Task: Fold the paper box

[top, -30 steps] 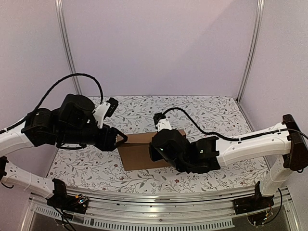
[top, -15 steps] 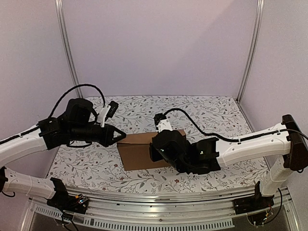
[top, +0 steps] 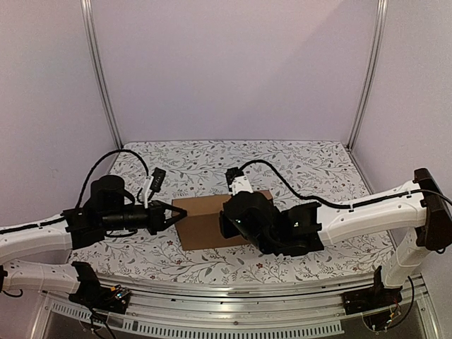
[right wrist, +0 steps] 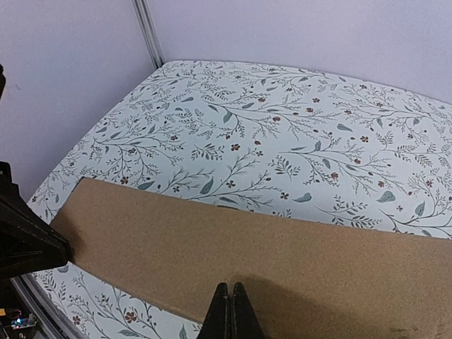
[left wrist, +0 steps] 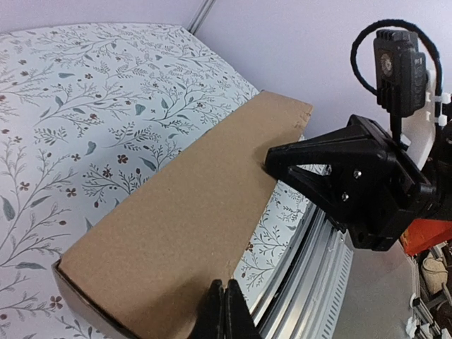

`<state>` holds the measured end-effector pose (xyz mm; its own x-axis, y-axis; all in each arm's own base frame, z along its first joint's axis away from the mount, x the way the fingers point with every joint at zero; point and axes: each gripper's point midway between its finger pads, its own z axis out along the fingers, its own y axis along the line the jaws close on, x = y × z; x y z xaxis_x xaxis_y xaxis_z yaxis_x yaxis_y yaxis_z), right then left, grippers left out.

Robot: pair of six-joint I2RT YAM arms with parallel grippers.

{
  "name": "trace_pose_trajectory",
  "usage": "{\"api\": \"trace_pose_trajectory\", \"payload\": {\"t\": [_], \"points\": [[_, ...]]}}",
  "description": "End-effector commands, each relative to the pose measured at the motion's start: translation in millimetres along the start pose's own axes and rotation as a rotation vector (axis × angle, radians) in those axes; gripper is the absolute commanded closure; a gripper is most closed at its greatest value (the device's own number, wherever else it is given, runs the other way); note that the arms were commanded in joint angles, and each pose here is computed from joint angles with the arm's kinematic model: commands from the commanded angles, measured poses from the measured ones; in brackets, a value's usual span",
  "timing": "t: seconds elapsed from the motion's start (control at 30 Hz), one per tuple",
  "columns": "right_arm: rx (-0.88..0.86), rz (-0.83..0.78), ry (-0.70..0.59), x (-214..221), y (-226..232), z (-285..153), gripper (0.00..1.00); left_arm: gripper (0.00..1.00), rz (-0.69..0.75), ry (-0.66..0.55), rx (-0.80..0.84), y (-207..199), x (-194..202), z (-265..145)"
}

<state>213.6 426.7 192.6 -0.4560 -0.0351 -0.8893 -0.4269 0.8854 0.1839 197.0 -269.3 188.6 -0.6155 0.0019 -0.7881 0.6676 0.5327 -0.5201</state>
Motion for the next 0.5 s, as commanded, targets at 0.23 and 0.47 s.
{"api": "trace_pose_trajectory", "payload": {"t": [0.23,0.47], "points": [[-0.165,-0.183,0.206,-1,-11,-22,1.0,1.0,-0.055,0.143,-0.107,32,44,-5],[-0.227,-0.18,0.187,-36,-47,-44,1.0,1.0,-0.058,0.14,-0.113,33,45,-6]]}}
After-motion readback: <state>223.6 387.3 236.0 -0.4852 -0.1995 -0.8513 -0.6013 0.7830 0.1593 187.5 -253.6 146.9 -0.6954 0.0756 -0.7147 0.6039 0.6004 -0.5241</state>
